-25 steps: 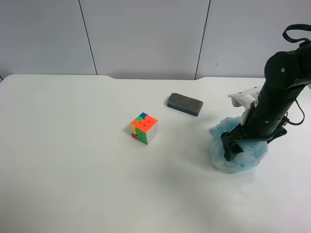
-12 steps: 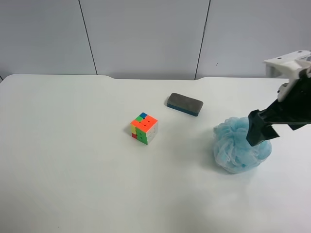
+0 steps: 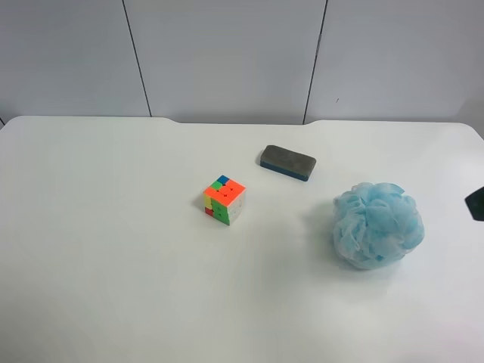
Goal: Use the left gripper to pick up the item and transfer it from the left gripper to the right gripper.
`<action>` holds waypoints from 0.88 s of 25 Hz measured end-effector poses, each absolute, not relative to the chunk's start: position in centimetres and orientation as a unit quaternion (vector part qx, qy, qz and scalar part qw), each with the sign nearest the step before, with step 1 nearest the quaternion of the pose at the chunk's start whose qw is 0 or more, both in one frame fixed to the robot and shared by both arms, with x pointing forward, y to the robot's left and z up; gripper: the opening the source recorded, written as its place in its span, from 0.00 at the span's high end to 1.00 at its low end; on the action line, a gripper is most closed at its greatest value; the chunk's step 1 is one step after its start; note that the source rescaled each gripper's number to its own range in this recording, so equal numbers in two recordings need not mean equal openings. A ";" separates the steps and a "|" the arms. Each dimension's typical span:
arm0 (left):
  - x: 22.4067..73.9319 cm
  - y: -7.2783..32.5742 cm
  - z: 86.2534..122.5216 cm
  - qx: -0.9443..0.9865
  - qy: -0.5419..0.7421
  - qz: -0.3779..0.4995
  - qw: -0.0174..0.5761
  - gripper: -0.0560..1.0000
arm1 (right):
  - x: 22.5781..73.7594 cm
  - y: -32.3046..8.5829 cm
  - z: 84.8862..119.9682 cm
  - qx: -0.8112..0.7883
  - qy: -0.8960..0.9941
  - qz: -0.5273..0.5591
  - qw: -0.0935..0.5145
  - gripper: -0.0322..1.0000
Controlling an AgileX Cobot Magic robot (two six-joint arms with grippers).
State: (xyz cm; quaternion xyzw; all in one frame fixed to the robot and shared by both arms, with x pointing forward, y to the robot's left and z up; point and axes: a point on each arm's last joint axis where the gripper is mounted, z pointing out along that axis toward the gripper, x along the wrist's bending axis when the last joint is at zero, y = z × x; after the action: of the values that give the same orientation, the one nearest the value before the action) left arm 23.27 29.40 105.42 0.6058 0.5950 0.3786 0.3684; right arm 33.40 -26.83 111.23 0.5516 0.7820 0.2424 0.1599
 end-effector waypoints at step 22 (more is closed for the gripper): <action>23.3 29.4 105.4 0.606 0.595 0.378 0.369 0.00 | 23.5 -29.1 105.1 0.502 0.709 0.405 0.285 0.00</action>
State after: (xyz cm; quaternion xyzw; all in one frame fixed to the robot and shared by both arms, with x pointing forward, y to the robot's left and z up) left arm 23.27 29.40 105.42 0.6058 0.5950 0.3783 0.3687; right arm 23.52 -29.13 105.12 0.5016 0.7094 0.4046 0.2854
